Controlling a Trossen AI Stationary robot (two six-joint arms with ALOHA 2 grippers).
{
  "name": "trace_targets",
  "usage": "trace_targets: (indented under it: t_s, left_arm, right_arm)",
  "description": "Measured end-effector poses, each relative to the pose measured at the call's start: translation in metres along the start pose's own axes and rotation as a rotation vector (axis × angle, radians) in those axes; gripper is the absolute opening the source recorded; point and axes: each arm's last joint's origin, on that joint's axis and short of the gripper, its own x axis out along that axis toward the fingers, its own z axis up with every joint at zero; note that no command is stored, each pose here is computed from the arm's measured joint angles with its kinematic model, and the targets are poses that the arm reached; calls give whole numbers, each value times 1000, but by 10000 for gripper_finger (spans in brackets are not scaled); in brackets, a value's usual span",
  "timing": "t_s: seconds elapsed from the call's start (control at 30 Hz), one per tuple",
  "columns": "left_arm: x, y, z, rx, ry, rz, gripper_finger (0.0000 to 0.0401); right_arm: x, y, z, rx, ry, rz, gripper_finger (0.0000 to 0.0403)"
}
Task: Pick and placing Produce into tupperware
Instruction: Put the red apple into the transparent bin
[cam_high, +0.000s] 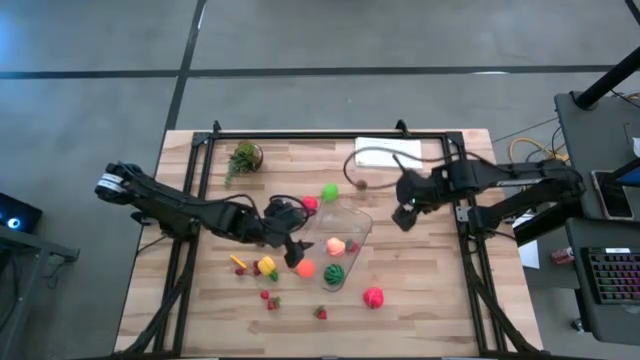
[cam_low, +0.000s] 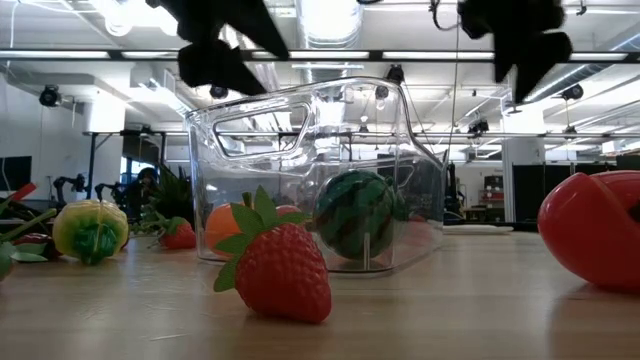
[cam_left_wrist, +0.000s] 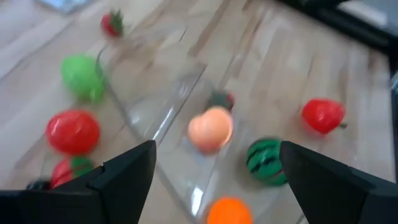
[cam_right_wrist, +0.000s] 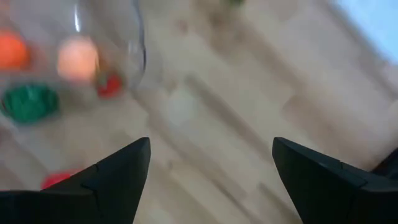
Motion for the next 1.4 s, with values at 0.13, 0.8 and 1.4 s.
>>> trace_targets:
  t_s: [0.13, 0.8, 1.4]
  left_arm:
    - [-4, 4, -6, -13, 65, 31, 327]
    - [-28, 11, -5, -2, 61, 6, 327]
    - [-35, 16, -9, 13, 126, 2, 327]
  right_arm:
    - [20, 5, -24, -46, 88, 7, 329]
    - [76, 94, -100, 54, 149, 311, 329]
    - [121, 176, -124, -140, 180, 218, 329]
